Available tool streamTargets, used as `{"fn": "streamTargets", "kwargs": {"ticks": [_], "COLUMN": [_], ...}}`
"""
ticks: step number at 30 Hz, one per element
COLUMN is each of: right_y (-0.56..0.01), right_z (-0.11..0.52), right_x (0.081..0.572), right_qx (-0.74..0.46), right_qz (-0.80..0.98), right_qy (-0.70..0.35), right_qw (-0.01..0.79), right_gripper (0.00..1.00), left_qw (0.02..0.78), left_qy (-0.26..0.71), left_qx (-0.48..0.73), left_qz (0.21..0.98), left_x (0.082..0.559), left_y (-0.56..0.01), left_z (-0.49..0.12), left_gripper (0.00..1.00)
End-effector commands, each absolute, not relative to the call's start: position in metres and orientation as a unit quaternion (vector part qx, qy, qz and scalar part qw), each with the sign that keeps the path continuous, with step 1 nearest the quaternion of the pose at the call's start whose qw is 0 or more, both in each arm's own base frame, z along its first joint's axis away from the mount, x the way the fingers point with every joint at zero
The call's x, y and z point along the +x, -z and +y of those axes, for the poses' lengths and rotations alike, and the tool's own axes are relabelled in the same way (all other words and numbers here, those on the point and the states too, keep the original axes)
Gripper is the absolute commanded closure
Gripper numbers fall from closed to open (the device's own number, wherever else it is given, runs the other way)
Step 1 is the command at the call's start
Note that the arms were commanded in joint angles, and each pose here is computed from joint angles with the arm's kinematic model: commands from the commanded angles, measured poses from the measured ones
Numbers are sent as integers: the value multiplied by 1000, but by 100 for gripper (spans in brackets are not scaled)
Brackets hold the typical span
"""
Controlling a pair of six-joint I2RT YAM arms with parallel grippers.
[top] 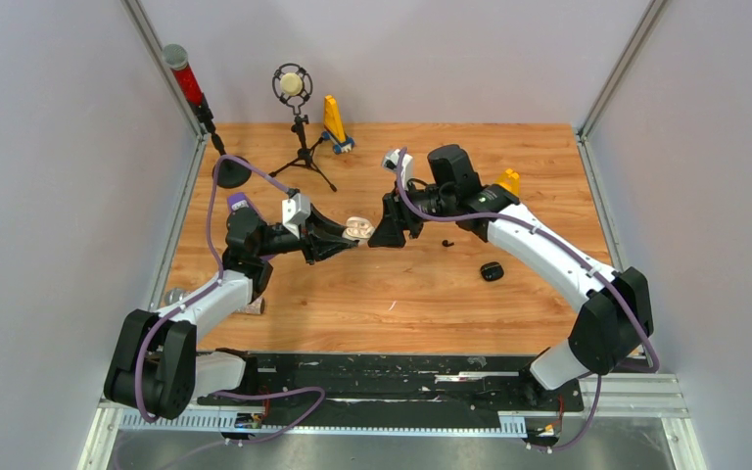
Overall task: Insert the wireless bluetooth earbuds into the charging case
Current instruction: Place the earbud in the charging case.
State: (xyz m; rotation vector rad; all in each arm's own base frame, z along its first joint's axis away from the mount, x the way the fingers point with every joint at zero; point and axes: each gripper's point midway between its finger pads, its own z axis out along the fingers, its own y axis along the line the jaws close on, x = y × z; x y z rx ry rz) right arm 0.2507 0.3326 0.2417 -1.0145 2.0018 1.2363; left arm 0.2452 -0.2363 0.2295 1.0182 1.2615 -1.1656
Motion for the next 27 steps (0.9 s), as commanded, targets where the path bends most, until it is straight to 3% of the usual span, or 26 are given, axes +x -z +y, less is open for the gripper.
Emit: {"fn": "streamTargets", "kwargs": {"ticks": [1, 18, 27], "right_y": [-263, -287, -284], "right_z": [333, 333, 332], "right_x": [250, 217, 231], "right_qx": [-399, -436, -421], "right_qz": [717, 664, 682], "right_qy": [-471, -530, -502], "right_qw": [322, 298, 324], "right_gripper": [44, 44, 43], "left_qw": [565, 564, 564], "left_qy": [478, 478, 478], "left_qx": [445, 445, 445], "left_qz": [504, 505, 505], "left_x": [244, 244, 244], "left_y": [-243, -241, -241], "left_z": [-236, -236, -237], "left_gripper": [76, 76, 76]}}
